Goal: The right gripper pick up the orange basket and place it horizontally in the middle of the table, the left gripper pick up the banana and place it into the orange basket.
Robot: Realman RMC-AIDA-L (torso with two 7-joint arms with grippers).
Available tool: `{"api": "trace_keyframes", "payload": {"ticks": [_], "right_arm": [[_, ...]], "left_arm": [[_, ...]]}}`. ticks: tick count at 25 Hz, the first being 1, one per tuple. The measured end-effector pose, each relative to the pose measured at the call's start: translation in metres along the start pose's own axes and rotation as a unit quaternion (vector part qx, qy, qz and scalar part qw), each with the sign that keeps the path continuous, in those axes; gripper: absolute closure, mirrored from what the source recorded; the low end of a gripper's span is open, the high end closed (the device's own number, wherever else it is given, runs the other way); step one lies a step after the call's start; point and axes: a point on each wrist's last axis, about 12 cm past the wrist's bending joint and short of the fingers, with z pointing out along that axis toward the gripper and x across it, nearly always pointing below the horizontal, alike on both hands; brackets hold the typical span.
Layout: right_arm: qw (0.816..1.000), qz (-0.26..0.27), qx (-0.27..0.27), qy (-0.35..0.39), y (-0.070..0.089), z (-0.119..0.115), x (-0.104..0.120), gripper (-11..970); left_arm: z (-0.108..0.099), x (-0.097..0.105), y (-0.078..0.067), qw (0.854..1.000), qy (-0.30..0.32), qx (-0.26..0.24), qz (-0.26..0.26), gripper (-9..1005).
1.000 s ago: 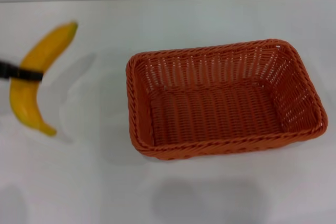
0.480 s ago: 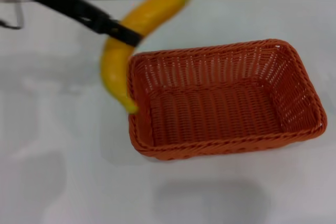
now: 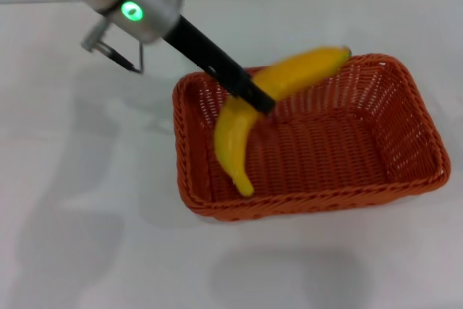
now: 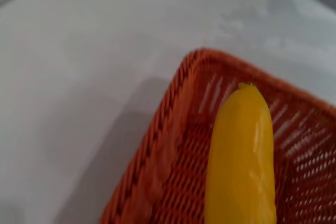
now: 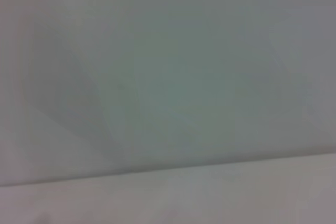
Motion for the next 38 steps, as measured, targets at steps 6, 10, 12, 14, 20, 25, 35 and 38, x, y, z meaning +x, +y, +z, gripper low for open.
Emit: {"api": "trace_keyframes", "payload": {"ticks": [6, 10, 12, 14, 20, 25, 35, 38], "right_arm": [[1.0, 0.001, -0.003, -0.012, 0.001, -0.004, 0.0, 579], [1.0, -0.001, 0.002, -0.013, -0.001, -0.01, 0.003, 579], [1.0, -0.006, 0.006, -0.018, -0.002, -0.015, 0.005, 578], [1.0, -0.014, 0.007, -0.027, -0.002, -0.02, 0.005, 578], [0.997, -0.036, 0.012, -0.07, -0.001, -0.03, 0.007, 538], [0.992, -0.066, 0.023, -0.101, 0.0, -0.034, 0.01, 441], [0.976, -0.104, 0.044, -0.184, 0.014, -0.027, 0.037, 136], [0.969, -0.11, 0.059, -0.211, 0.016, -0.026, 0.047, 98]], "left_arm": [[0.026, -0.002, -0.006, 1.0, 0.027, -0.014, 0.009, 456], [0.022, -0.002, -0.006, 1.0, 0.0, -0.009, 0.007, 390], [0.015, -0.002, -0.006, 1.0, -0.022, -0.013, 0.011, 324], [0.004, 0.0, -0.005, 0.998, -0.055, -0.023, 0.021, 258], [-0.044, 0.038, 0.001, 0.976, -0.205, -0.065, 0.03, 220], [-0.072, 0.094, 0.008, 0.94, -0.324, -0.102, 0.035, 210], [-0.081, 0.218, 0.01, 0.846, -0.498, -0.191, 0.014, 214], [-0.075, 0.251, 0.009, 0.816, -0.531, -0.231, 0.006, 215]]}}
